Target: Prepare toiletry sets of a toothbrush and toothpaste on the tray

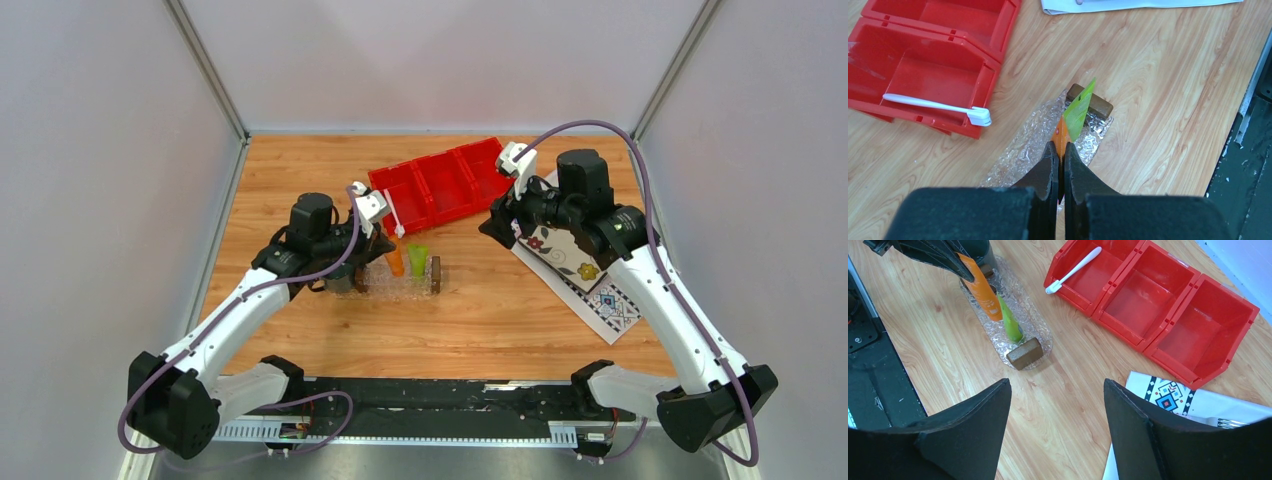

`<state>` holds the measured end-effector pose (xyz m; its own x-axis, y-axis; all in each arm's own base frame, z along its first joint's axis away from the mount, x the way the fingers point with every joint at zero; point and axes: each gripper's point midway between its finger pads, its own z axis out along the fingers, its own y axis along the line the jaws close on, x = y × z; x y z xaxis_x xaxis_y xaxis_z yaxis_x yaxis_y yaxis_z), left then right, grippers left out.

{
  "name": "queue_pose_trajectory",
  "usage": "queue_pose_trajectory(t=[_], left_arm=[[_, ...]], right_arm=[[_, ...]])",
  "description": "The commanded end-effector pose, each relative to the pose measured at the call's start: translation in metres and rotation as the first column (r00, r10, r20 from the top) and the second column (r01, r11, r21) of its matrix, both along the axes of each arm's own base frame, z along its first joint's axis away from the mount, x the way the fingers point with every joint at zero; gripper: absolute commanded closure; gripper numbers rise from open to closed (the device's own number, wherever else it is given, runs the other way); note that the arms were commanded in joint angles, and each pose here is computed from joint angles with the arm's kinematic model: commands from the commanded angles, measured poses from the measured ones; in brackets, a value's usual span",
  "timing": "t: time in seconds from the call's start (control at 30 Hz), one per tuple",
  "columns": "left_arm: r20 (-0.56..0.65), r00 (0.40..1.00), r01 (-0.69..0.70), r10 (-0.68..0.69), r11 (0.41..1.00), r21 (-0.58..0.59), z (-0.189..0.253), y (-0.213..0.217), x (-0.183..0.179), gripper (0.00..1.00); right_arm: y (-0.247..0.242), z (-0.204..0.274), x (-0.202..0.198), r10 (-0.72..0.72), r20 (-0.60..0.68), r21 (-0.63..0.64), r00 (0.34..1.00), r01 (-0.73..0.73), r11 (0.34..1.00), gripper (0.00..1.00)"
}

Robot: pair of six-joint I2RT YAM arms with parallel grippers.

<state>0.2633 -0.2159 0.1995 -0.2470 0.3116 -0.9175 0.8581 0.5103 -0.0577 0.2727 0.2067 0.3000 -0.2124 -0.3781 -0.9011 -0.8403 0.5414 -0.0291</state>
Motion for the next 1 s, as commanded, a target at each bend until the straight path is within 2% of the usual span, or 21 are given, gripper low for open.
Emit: queue_pose_trajectory(t=[0.0, 0.97], left_arm=[[0.076, 0.997, 0.024, -0.022, 0.999, -0.022, 0.016, -0.005, 0.008, 1.00], [0.132, 0.991, 0.005, -0.001, 1.000, -0.028, 0.034, 0.000, 0.009, 1.00]], right_arm=[[0.004, 0.011, 0.004, 0.005, 0.031, 0.032, 1.000, -0.006, 0.999, 0.28], [0.006, 0.007, 0.003, 0.019, 0.015, 0.030, 1.000, -0.020, 0.999, 0.28]])
